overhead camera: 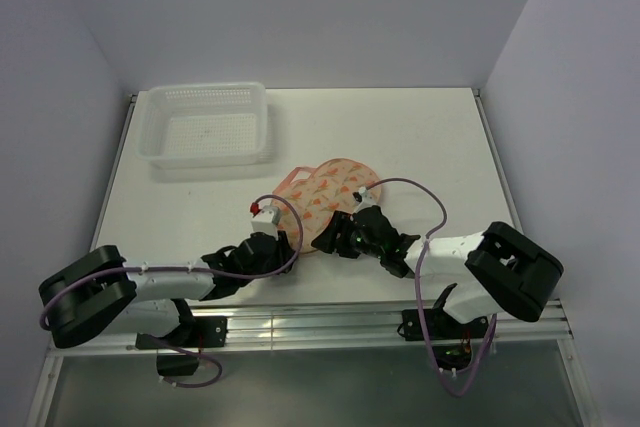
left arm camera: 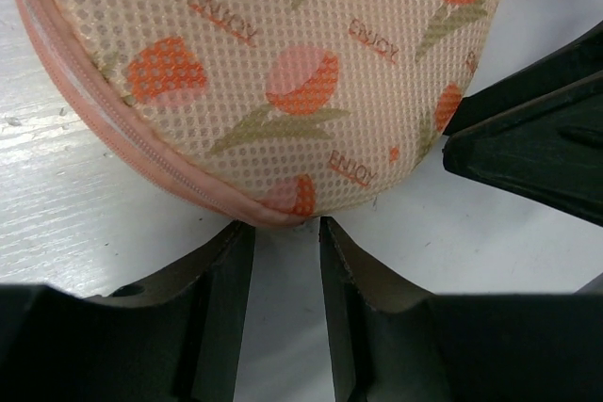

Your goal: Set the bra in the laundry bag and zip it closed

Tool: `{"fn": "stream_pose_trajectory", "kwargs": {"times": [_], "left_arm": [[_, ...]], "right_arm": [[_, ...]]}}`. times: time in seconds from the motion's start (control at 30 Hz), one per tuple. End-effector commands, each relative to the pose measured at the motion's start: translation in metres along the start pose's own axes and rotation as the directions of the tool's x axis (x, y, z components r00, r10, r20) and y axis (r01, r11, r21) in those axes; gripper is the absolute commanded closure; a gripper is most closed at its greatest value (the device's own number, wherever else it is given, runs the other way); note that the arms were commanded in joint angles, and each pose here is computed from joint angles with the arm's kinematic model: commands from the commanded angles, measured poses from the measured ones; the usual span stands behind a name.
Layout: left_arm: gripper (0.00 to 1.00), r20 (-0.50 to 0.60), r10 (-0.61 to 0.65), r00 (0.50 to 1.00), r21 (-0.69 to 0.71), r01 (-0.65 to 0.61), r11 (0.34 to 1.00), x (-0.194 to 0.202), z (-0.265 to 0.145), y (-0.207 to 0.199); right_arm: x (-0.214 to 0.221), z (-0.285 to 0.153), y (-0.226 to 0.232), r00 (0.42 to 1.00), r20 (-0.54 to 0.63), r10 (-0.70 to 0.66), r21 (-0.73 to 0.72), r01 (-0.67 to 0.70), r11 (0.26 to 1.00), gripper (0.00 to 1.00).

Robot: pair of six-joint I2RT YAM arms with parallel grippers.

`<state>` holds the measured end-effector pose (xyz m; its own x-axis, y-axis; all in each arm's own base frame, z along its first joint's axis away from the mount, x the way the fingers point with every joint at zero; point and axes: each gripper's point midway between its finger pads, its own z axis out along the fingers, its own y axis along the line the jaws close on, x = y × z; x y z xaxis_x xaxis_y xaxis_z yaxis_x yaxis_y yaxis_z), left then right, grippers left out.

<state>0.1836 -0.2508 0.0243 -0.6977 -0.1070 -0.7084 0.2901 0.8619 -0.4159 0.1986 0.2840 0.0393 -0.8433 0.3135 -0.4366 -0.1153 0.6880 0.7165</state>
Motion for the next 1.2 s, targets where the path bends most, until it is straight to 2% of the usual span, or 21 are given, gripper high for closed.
{"fn": "stream_pose_trajectory", "kwargs": {"times": [0.0,0.3,0.6,0.73,0.83,0.87,0.93,0.97,1.07,1.13,1.17], "left_arm": [[0.59,0.063,0.004,0.998,0.017,-0.005,1.000,-0.016,0.003,-0.013],[0.64,0.068,0.001,0.998,-0.003,0.000,1.000,-0.012,0.007,-0.017],[1.00,0.087,0.010,0.996,-0.033,-0.008,0.999,-0.017,0.005,-0.016],[1.00,0.089,0.011,0.996,-0.019,-0.009,1.000,-0.019,0.002,-0.018],[1.00,0.087,0.013,0.996,0.010,-0.014,1.000,-0.019,0.000,-0.025],[1.00,0.089,0.011,0.996,0.017,-0.013,1.000,-0.019,0.000,-0.027],[1.00,0.084,0.014,0.996,0.028,-0.016,0.999,-0.017,-0.001,-0.028],[1.00,0.083,0.014,0.996,0.033,-0.016,0.999,-0.017,-0.002,-0.030],[1.00,0.080,0.015,0.997,0.051,-0.019,0.999,-0.017,-0.003,-0.033],[1.00,0.082,0.013,0.997,0.059,-0.018,0.998,-0.017,-0.003,-0.035],[1.00,0.081,0.011,0.997,0.063,-0.016,0.998,-0.017,-0.003,-0.036]], "right_arm": [[-0.011,0.004,0.017,0.999,0.042,-0.001,-0.048,0.003,0.999,0.36],[-0.009,0.005,0.017,0.999,0.033,0.002,-0.055,0.000,0.998,0.36],[-0.009,0.007,0.009,0.999,0.038,-0.002,-0.020,0.002,1.000,0.36],[-0.012,0.011,0.007,0.999,0.044,-0.007,0.001,0.007,1.000,0.37],[-0.022,0.011,0.004,0.997,0.075,-0.007,0.016,0.006,1.000,0.53],[-0.032,0.009,0.001,0.995,0.100,0.000,0.023,-0.003,1.000,0.54],[-0.041,0.007,-0.003,0.994,0.110,-0.014,0.032,0.010,0.999,0.51],[-0.045,0.006,-0.003,0.993,0.114,-0.017,0.032,0.014,0.999,0.40],[-0.045,0.005,-0.005,0.994,0.107,-0.020,0.036,0.017,0.999,0.28],[-0.043,0.007,-0.006,0.995,0.097,-0.009,0.030,0.006,1.000,0.29],[-0.041,0.010,-0.010,0.996,0.088,-0.004,0.039,0.000,0.999,0.36]]}}
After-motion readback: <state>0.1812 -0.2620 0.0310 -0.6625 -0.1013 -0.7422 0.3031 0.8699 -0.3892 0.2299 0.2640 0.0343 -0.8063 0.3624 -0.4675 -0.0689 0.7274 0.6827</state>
